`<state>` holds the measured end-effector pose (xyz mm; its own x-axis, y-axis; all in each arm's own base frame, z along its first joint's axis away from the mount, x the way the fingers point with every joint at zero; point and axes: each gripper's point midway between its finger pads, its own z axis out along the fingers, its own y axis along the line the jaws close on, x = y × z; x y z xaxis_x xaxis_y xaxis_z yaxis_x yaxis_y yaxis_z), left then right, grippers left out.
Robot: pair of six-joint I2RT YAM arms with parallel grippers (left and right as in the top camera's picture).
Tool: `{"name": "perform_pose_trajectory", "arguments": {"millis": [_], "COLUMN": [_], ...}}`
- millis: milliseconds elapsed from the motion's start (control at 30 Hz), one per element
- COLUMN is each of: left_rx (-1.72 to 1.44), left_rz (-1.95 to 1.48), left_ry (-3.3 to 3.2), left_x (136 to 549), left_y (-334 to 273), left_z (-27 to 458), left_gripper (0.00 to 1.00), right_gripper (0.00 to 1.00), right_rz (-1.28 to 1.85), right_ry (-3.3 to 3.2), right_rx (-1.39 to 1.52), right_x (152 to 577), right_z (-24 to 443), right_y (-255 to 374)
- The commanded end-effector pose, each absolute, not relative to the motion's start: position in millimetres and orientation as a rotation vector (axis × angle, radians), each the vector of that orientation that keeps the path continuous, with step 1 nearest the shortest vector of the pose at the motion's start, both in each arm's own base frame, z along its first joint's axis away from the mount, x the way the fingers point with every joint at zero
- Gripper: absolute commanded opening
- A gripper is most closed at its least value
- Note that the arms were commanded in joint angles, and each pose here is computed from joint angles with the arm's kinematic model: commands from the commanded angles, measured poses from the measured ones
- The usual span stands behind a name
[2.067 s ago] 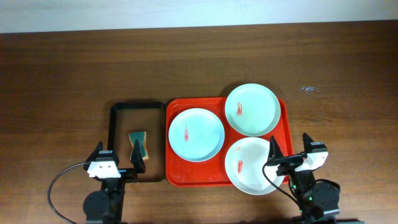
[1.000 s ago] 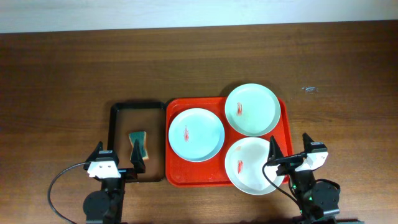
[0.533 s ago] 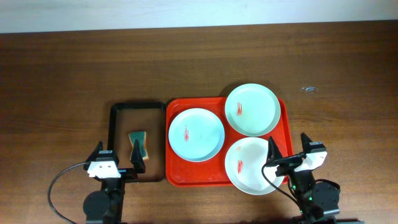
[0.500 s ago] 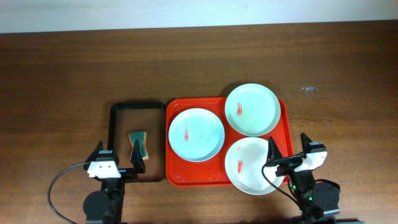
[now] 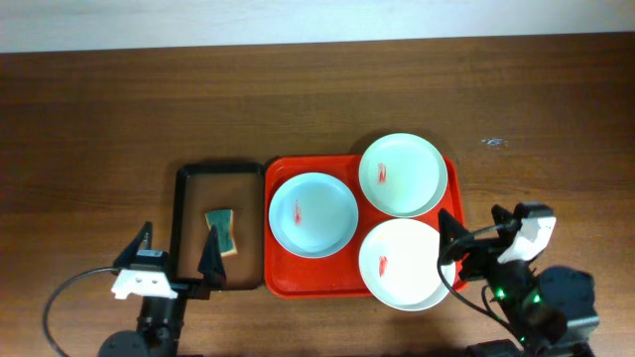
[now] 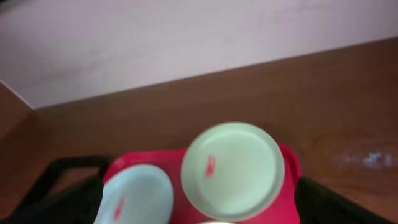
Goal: Clean dirty plates on tray and stack at the side
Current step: 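Move the right gripper to the rim of the left plate on the red tray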
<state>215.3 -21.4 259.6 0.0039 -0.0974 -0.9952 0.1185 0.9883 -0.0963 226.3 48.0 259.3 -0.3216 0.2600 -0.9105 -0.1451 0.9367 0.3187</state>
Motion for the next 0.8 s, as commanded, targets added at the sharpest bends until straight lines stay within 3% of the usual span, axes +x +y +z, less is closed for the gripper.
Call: {"name": "perform_pose_trajectory", "arguments": {"millis": [0, 167, 400, 433, 467, 500, 667, 767], "left_rx": [0.071, 0.124, 0.000, -0.017, -0.026, -0.032, -0.061, -0.066], "left_rz": [-0.243, -0.420, -0.481, -0.487, -0.488, -0.489, -0.471, -0.471], "left_ry": [1.600, 2.051, 2.667, 2.740, 2.778, 2.800, 2.903, 2.921], "left_x": [208.8, 230.4, 269.4, 272.8, 275.1, 276.1, 283.0, 284.0], "left_y": [-35.5, -62.0, -63.2, -63.3, -63.2, -63.1, -60.5, -60.5], "left_z": [302.1, 320.3, 229.5, 212.9, 203.7, 198.4, 171.3, 166.4], "left_gripper": [0.99, 0.99, 0.99, 0.86, 0.49, 0.00, 0.00, 0.01], "right_gripper": [0.98, 0.98, 1.00, 0.90, 0.83, 0.81, 0.85, 0.77], "right_rz": [0.450, 0.634, 0.694, 0.690, 0.690, 0.690, 0.687, 0.686], "right_ry": [1.982, 2.264, 2.465, 2.512, 2.541, 2.556, 2.674, 2.746], "right_rx": [0.070, 0.017, 0.049, 0.066, 0.075, 0.080, 0.120, 0.135], "right_x": [231.1, 238.1, 265.1, 269.5, 272.1, 273.5, 284.4, 289.5], "right_z": [279.9, 268.4, 220.3, 208.1, 200.4, 196.5, 162.4, 140.2], "right_y": [57.2, 88.5, 99.8, 99.7, 100.1, 100.2, 101.5, 104.4]}}
